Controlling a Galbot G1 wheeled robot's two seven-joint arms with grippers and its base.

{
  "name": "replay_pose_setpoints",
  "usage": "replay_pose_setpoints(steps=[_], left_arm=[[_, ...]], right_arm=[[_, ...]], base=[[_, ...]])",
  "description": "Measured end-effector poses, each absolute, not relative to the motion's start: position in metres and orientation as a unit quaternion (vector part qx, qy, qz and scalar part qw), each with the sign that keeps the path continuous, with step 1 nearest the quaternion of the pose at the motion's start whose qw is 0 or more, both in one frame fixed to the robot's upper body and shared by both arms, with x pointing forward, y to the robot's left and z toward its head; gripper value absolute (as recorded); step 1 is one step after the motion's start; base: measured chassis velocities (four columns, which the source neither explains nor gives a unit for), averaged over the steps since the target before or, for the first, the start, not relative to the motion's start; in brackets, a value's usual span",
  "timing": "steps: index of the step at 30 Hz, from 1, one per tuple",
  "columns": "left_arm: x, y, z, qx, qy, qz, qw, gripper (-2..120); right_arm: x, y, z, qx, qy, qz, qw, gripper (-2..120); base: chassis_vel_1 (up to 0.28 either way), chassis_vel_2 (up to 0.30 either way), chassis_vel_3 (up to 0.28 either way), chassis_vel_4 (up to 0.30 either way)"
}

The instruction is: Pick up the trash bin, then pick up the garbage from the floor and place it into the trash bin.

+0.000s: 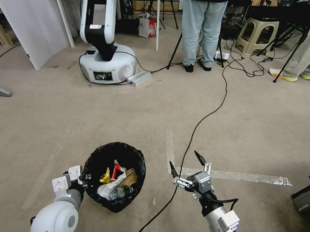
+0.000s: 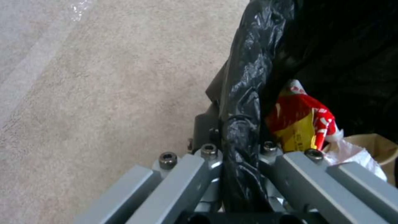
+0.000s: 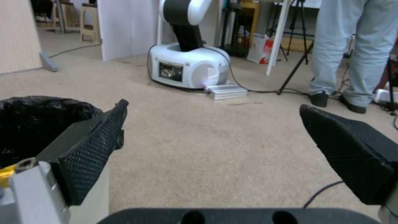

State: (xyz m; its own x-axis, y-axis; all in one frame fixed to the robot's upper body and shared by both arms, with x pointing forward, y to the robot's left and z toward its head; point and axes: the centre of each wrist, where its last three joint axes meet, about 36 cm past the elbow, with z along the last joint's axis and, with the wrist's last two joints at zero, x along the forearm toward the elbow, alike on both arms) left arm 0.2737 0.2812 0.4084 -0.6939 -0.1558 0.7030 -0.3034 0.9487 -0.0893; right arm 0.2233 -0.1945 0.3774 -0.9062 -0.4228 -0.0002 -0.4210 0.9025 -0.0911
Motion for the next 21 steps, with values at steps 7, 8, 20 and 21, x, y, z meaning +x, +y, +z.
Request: replay_pose_setpoints(steps=[7,8,20,21], left_arm=[[0.2773,0.2828,0.4026,0.127,-0.913,0.109,0.373,16],[0.2782,0.2821,0.4015,0.126,-0.912,0.111,0.374,23],[0.278,0.2781,0.4073,0.116,-0.915,0.116,0.368,65],[0.278,0.2781,0.4073,0.116,-0.915,0.116,0.368,65]], right_arm=[[0.2198,-0.1952,0.3756,-0.222,0.974,-0.045,0.01,100],[0.2193,-0.1957,0.3754,-0.223,0.974,-0.046,0.01,100],[0.2178,-0.1937,0.3726,-0.233,0.971,-0.046,0.011,100],[0.2178,-0.1937,0.3726,-0.233,0.971,-0.046,0.011,100]], base=[[0.0,0.0,0.0,0.0],[0.0,0.0,0.0,0.0],[0.0,0.0,0.0,0.0],[0.0,0.0,0.0,0.0]])
